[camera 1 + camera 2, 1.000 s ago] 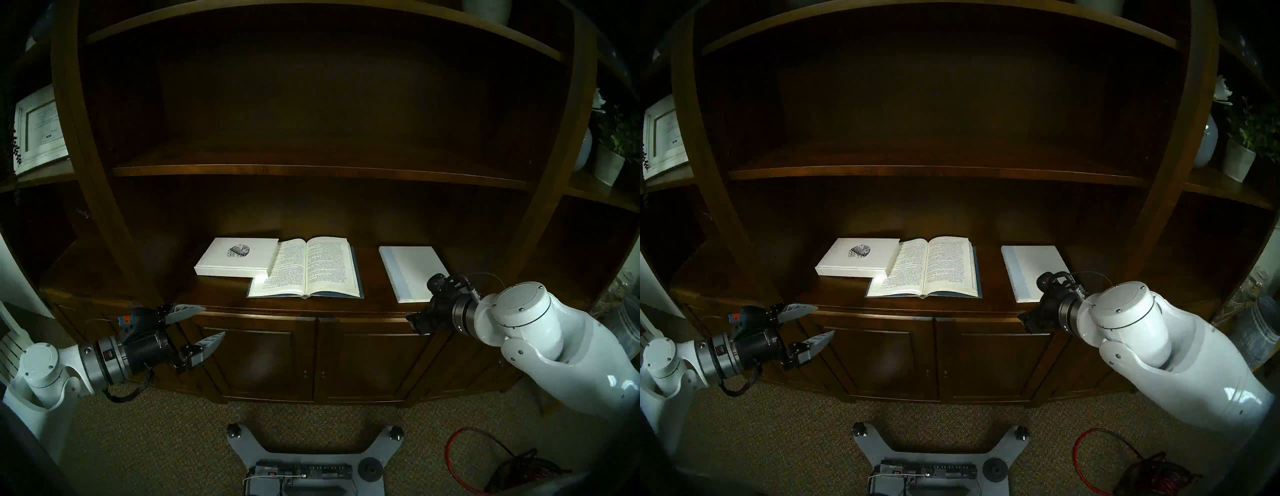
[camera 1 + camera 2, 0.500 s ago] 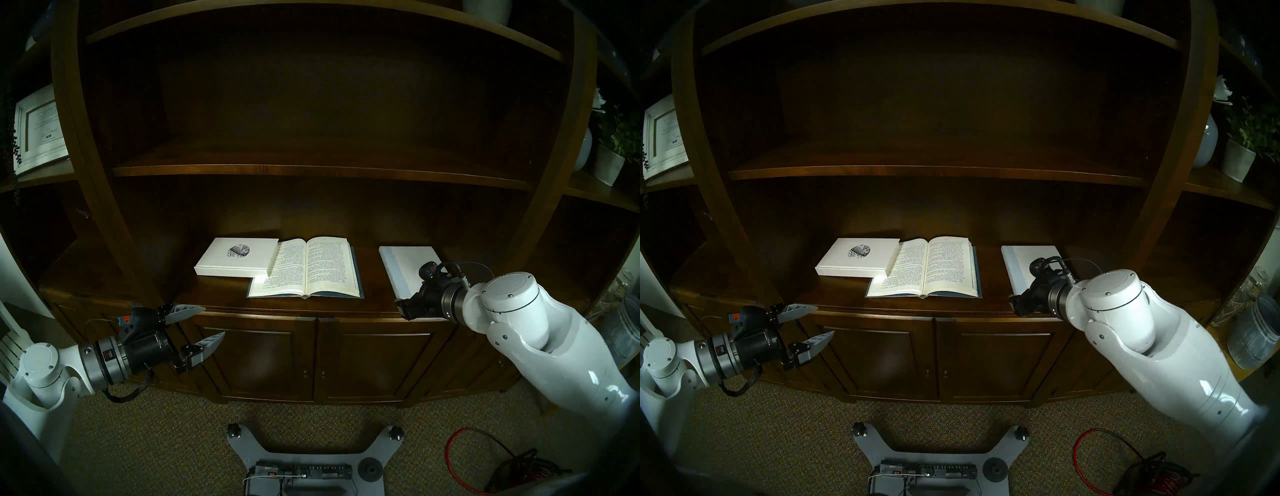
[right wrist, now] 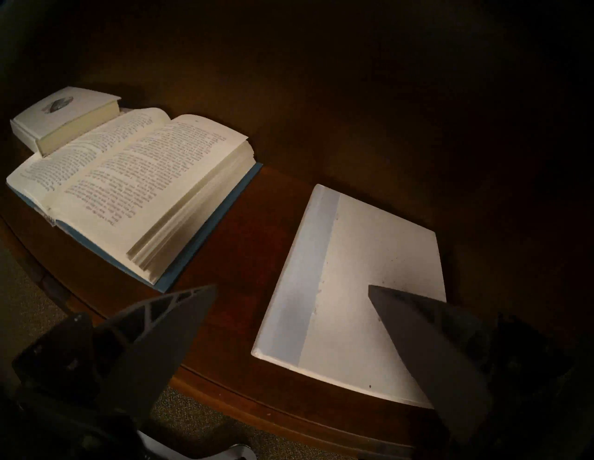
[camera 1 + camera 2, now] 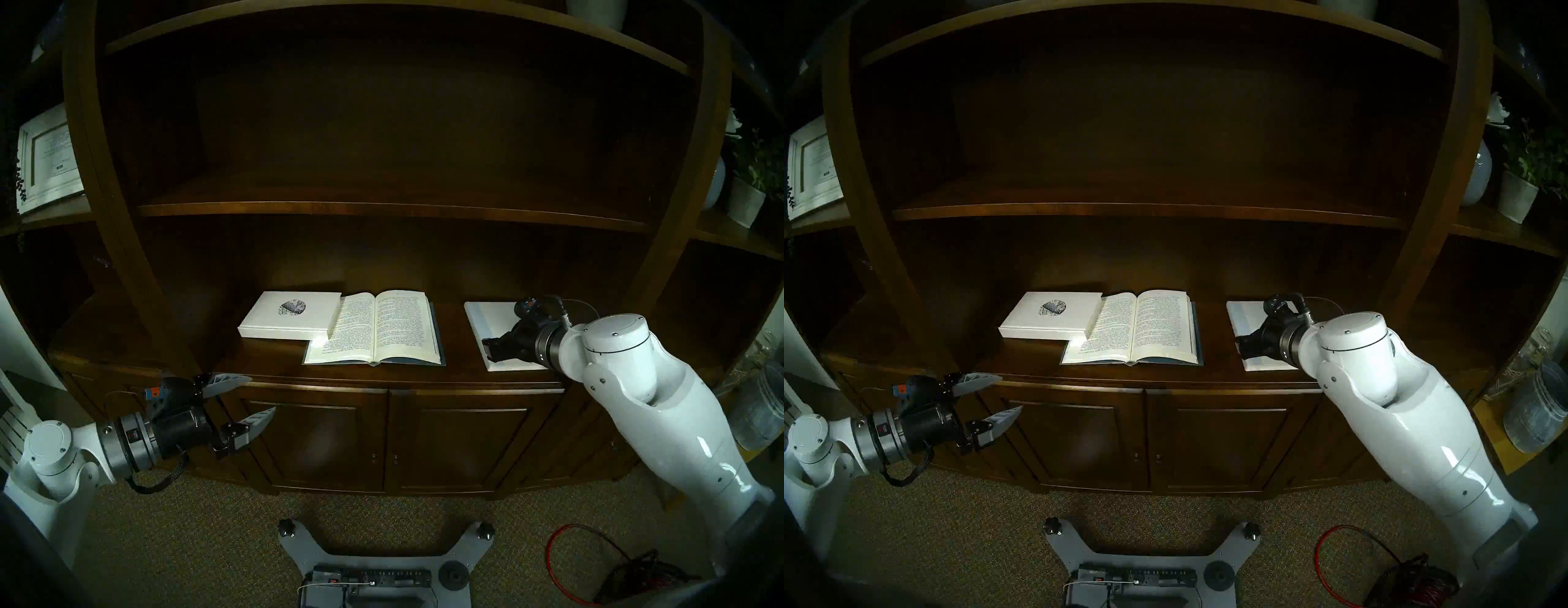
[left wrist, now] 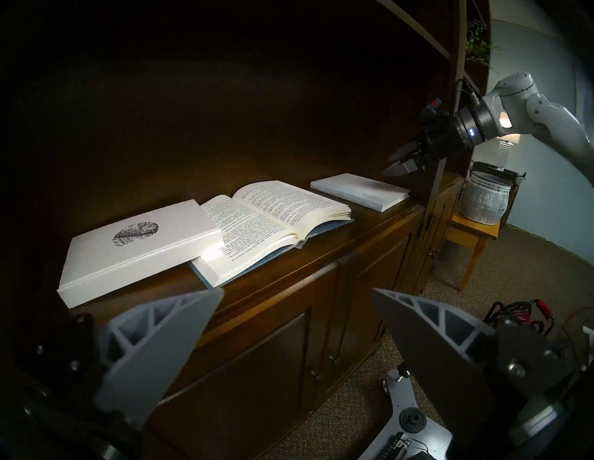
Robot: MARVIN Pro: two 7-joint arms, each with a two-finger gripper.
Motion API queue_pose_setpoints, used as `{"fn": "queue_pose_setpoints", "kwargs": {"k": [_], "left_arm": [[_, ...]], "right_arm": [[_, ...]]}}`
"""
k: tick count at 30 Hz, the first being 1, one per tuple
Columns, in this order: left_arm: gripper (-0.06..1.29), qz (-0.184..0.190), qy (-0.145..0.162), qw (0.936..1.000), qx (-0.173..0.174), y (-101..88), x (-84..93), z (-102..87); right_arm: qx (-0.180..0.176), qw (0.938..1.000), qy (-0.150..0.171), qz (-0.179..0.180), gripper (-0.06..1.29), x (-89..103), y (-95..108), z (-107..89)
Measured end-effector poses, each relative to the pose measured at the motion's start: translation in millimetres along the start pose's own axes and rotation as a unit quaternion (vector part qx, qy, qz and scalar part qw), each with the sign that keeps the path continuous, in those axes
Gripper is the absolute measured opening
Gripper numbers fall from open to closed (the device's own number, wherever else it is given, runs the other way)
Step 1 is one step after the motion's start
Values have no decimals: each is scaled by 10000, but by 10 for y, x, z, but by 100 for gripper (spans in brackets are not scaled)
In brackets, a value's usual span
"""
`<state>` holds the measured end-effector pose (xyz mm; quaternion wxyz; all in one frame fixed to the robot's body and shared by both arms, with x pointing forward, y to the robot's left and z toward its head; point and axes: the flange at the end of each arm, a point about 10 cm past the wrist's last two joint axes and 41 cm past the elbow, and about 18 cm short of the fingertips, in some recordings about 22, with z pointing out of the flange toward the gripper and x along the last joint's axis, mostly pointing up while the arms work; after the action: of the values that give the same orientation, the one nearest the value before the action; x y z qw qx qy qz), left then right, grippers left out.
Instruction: Close the books and align them horizontally on the shelf
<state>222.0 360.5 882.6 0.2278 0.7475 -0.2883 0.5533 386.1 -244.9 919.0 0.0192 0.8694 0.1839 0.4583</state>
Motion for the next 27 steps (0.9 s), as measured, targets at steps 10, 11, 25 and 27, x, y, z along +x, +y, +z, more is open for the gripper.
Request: {"fn": "queue_pose_setpoints", "kwargs": {"k": [10, 11, 25, 27], "left_arm": [[126, -2, -7, 10000, -1, -1, -4, 0], [126, -2, -7, 10000, -1, -1, -5, 0], [126, -3, -15, 10000, -4, -2, -9, 1], [126, -3, -16, 10000, -5, -2, -9, 1]], "right_arm": [[-152, 9992, 93, 352, 124, 114, 26, 231], [-162, 9991, 89, 370, 124, 118, 23, 252], [-469, 9958, 163, 770, 124, 313, 53, 552], [-543, 9950, 146, 827, 124, 349, 68, 609]]}}
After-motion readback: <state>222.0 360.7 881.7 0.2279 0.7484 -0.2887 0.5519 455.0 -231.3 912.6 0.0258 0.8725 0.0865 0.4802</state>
